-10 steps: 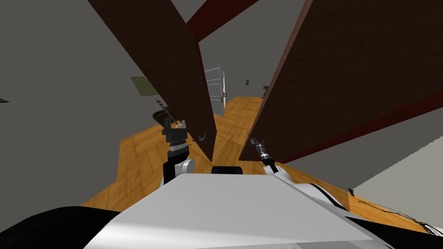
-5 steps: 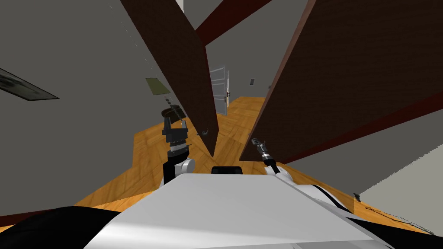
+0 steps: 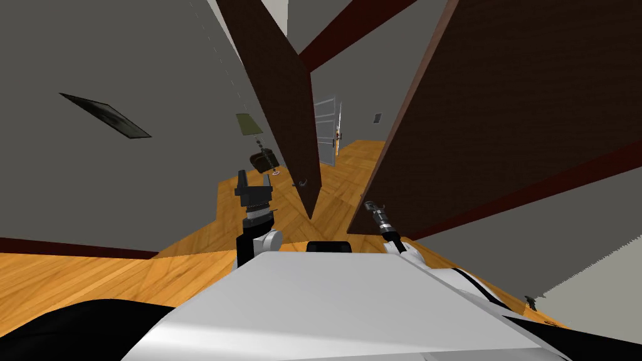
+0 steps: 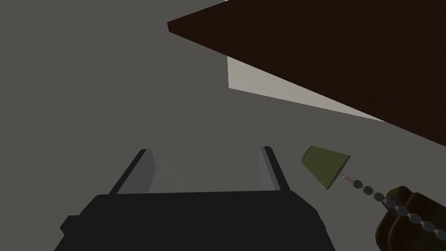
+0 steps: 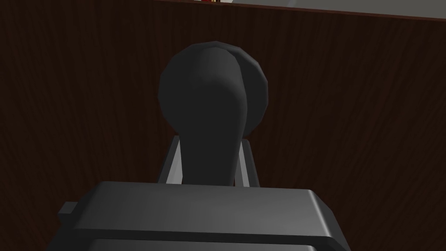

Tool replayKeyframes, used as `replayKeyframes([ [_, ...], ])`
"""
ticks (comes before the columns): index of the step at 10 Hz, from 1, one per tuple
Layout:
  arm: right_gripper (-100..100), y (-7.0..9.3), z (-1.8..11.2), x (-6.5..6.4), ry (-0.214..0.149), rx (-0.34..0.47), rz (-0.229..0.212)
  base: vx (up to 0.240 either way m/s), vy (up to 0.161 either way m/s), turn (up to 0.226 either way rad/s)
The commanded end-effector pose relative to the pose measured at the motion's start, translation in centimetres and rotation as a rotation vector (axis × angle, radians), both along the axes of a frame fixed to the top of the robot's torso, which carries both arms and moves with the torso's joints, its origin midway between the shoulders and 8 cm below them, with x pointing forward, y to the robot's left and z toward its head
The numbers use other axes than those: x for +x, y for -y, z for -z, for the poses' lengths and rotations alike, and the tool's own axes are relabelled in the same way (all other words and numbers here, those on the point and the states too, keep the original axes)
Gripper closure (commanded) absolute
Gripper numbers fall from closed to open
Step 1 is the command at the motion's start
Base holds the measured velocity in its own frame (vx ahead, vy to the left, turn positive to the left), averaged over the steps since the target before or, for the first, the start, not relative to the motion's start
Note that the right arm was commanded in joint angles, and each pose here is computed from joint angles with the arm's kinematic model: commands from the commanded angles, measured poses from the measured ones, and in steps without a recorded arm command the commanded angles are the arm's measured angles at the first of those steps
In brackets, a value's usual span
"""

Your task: Pull the door open

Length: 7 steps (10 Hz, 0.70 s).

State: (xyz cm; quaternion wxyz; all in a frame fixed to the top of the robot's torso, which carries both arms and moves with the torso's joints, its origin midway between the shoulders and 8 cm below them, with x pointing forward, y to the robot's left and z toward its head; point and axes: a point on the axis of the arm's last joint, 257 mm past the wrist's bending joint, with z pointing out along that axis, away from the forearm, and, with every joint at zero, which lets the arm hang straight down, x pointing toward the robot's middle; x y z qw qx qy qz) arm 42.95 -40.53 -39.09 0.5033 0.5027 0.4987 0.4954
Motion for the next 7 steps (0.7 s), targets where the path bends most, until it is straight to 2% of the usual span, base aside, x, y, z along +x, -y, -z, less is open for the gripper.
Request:
replayKeyframes([
  [1,100,-0.36,0.04,-0.09,0.003,0.003,-0.006,-0.196,-0.114,0.181],
  [3,100,-0.27,0.05,-0.18,0.003,0.004,-0.004,-0.201,-0.09,0.135],
  [4,100,-0.38,0.03,-0.05,0.003,0.004,-0.005,-0.096,-0.029,0.03],
  [7,100,0.07,0.16,-0.11,0.0,0.004,0.011,-0.228,-0.044,0.226],
])
